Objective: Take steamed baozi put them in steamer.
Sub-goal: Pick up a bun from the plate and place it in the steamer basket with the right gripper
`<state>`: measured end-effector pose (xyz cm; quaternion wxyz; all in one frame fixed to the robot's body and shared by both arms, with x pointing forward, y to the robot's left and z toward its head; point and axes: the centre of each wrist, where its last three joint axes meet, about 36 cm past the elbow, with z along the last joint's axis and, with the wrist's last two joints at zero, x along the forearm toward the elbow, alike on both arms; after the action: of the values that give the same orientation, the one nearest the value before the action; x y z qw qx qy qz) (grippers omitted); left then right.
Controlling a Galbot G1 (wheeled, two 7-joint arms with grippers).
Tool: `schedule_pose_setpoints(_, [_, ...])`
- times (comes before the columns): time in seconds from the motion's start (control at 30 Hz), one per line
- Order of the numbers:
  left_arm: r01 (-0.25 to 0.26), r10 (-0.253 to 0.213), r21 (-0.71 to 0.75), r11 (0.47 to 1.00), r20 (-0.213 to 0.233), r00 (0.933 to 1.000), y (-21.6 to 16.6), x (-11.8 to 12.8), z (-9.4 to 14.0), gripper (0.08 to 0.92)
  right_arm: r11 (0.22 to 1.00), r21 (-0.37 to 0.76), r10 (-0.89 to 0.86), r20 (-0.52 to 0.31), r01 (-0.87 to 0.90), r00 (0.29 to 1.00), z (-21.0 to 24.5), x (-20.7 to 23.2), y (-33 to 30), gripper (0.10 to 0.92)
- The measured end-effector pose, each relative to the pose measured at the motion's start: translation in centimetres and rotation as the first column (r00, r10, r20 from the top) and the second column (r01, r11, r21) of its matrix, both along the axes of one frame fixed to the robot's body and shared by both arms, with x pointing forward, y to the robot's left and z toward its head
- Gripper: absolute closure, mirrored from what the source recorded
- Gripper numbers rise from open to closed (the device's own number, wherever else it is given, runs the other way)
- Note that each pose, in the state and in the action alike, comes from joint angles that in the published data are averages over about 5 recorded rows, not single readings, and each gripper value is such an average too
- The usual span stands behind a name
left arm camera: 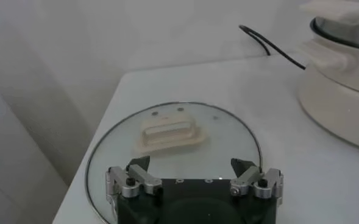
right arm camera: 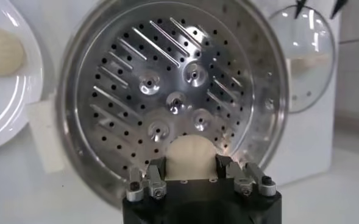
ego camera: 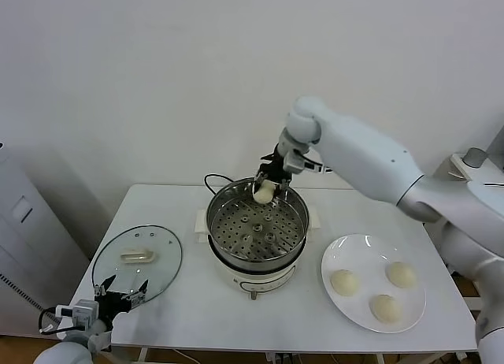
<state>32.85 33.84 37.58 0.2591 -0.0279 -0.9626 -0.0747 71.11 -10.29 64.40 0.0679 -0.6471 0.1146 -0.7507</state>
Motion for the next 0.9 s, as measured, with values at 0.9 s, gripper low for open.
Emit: schedule_pose_setpoints(0.9, [-0.001, 0.001, -0.008, 1.000, 0.000, 1.0000, -0.3, -0.1, -0.1, 0.177, 1.000, -0.022, -0.008, 0.025, 0.008, 1.000, -3.8, 0.0, 2.3, 0.218])
